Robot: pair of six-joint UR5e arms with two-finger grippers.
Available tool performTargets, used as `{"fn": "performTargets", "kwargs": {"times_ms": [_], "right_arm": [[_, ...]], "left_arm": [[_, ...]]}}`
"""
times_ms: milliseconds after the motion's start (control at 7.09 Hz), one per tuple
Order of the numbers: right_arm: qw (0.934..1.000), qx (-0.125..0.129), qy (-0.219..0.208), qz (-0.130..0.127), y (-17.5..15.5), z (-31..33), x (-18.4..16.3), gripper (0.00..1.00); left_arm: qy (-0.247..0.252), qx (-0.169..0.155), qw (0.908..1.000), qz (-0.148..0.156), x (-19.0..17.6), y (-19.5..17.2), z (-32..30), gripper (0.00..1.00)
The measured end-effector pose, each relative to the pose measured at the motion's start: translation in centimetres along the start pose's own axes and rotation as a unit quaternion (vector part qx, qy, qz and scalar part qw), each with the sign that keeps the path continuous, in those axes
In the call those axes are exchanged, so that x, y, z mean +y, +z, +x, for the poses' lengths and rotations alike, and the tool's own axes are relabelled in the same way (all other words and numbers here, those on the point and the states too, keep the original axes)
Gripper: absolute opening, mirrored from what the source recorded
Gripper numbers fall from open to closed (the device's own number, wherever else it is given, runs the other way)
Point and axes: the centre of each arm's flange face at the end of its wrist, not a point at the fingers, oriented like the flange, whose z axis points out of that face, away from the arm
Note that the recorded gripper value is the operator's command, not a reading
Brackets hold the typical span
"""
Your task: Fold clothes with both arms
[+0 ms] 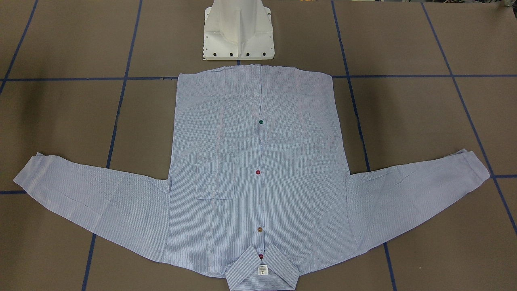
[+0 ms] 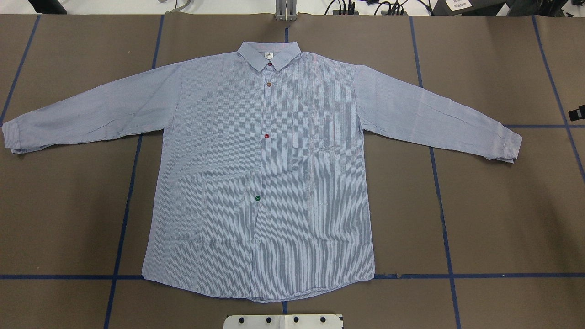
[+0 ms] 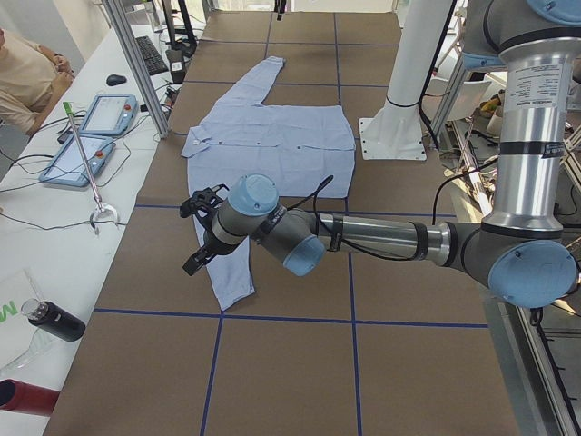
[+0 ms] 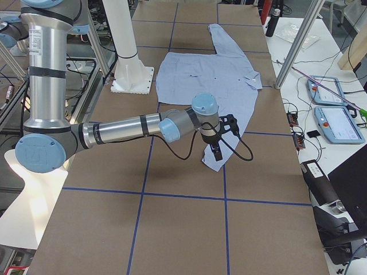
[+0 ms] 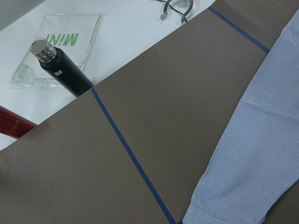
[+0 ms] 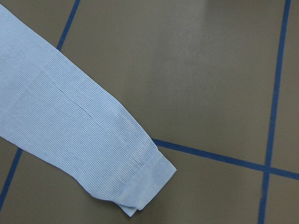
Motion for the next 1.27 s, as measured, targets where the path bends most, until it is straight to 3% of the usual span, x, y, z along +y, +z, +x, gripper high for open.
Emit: {"fn": "performTargets", "kwargs": {"times_ms": [564, 1129, 1270], "right_arm": [[0.9918, -0.023, 0.100, 0.076, 10.4, -2.3, 5.7, 0.97], [0.9842, 0.020, 0.138, 0.110, 15.0, -4.9, 9.5, 0.70], [0.9832, 0.026, 0.138, 0.117, 15.7, -5.6, 9.8, 0.69]], "left_arm": [[0.000, 0.000, 1.0000, -0.002, 0.4, 0.0, 0.0, 1.00], [-0.001, 0.001, 1.0000, -0.003, 0.6, 0.1, 0.0, 1.00], [-0.001, 0.001, 1.0000, -0.003, 0.6, 0.1, 0.0, 1.00]]}}
